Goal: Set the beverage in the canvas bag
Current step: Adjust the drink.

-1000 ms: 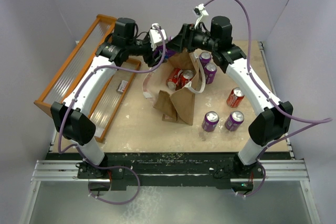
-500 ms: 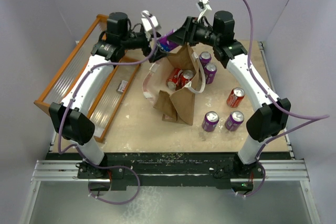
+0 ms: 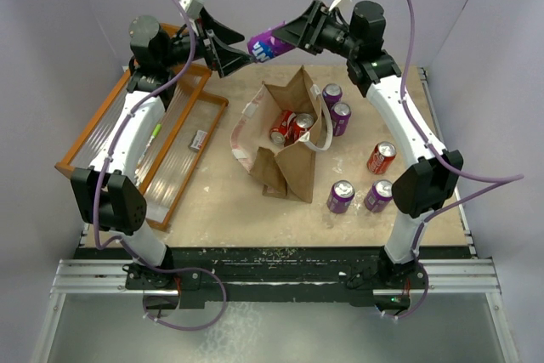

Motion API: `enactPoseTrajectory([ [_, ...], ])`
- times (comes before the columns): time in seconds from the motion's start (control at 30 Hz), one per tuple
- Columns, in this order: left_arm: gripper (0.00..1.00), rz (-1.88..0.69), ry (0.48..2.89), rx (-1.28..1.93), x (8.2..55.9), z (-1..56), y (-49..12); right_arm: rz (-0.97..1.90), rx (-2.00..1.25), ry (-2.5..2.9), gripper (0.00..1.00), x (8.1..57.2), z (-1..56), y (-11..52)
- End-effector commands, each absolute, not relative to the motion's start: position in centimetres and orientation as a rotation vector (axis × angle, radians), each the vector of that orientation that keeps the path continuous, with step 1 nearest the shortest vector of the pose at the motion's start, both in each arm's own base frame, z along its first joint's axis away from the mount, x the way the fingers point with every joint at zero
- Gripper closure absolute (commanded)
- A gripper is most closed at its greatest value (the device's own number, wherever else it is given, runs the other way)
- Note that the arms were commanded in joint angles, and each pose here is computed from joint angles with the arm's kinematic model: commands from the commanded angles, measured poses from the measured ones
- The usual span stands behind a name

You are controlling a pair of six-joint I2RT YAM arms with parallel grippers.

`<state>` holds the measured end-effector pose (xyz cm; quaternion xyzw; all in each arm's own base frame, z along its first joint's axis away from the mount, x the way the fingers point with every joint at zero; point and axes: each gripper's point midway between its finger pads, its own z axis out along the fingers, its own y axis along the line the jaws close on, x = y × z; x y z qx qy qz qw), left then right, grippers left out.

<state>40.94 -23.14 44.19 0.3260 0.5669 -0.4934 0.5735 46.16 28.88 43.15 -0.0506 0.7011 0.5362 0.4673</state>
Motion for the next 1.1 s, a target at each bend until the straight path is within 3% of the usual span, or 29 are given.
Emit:
enactPoseTrajectory([
  [0.0, 0.01, -1.198, 1.221, 0.764, 39.7, 47.2, -23.4, 1.426, -0.192, 1.435, 1.0, 42.7, 53.4, 28.4],
  [0.3, 0.01, -1.216, 1.202, 0.661, 41.9, 47.8, -23.4, 1.437, -0.218, 1.384, 1.0, 40.8, 55.5, 28.6],
  [0.7, 0.01, -1.32, 1.164, 0.641, 40.7, 48.5, -25.0, 1.47, -0.253, 1.317, 1.0, 38.8, 57.7, 30.0],
  [0.93, 0.23, -1.343, 1.157, 0.66, 39.3, 48.6, -25.0, 1.472, -0.232, 1.32, 1.0, 39.0, 57.7, 29.9],
  [1.07, 0.27, -1.342, 1.154, 0.666, 38.7, 48.8, -24.8, 1.472, -0.23, 1.317, 1.0, 39.0, 57.8, 29.9],
])
